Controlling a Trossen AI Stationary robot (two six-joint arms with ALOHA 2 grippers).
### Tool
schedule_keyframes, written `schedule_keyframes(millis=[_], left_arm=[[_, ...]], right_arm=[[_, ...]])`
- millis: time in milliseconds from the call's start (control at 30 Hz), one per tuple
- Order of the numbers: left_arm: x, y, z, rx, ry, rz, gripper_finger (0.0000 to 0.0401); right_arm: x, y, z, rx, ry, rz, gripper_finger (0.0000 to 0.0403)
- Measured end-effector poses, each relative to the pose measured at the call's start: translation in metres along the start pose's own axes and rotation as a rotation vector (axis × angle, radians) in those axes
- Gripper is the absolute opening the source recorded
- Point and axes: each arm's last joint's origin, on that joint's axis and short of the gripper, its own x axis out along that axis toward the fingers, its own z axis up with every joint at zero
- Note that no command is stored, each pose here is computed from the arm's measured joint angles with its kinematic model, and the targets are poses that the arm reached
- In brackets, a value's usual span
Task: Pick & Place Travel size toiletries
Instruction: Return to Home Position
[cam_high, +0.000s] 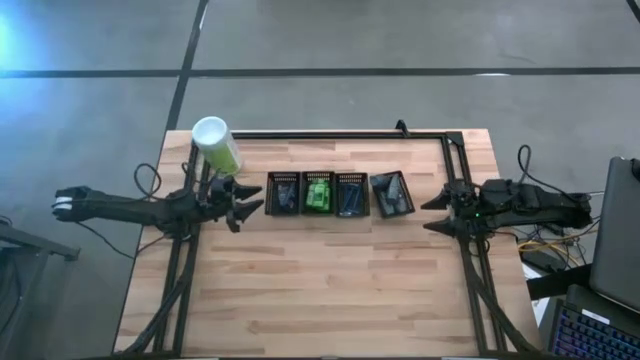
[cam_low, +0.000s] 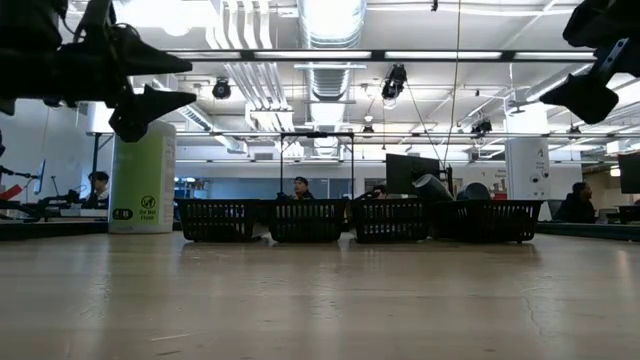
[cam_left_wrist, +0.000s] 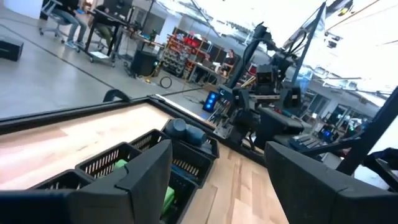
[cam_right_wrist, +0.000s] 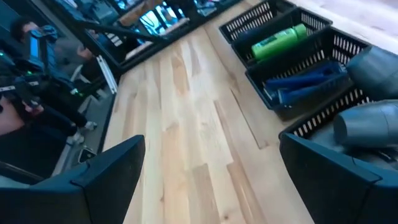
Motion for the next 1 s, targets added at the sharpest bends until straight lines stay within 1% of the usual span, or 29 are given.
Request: schedule_keyframes(millis=[167, 467, 733, 933, 967, 1000], left_arm=[[-0.007, 0.004, -0.004, 0.007, -0.014, -0.004, 0.0261], [-0.008, 0.006, -0.008, 0.016, 0.021, 0.016, 0.0261], [-0.008, 0.006, -0.008, 0.015, 0.024, 0.014, 0.0261], [-0.019, 0.006, -0.002, 0.003, -0.005, -0.012, 0.0261], [-0.021, 0.007, -0.001, 0.02, -0.011, -0.008, 0.0261], [-0.023, 0.008, -0.001, 0.066, -0.017, -0.003, 0.0261]], right_arm=[[0.008, 0.0, 0.0, 0.001, 0.049, -0.032, 0.0368], [0.019, -0.001, -0.001, 0.003, 0.117, -0.074, 0.0368], [0.025, -0.001, -0.001, 0.005, 0.158, -0.1, 0.0368], [0.028, -0.002, -0.002, 0.005, 0.172, -0.109, 0.0368], [0.028, -0.002, -0.002, 0.005, 0.175, -0.111, 0.0368], [0.028, -0.002, -0.002, 0.005, 0.176, -0.112, 0.0368]])
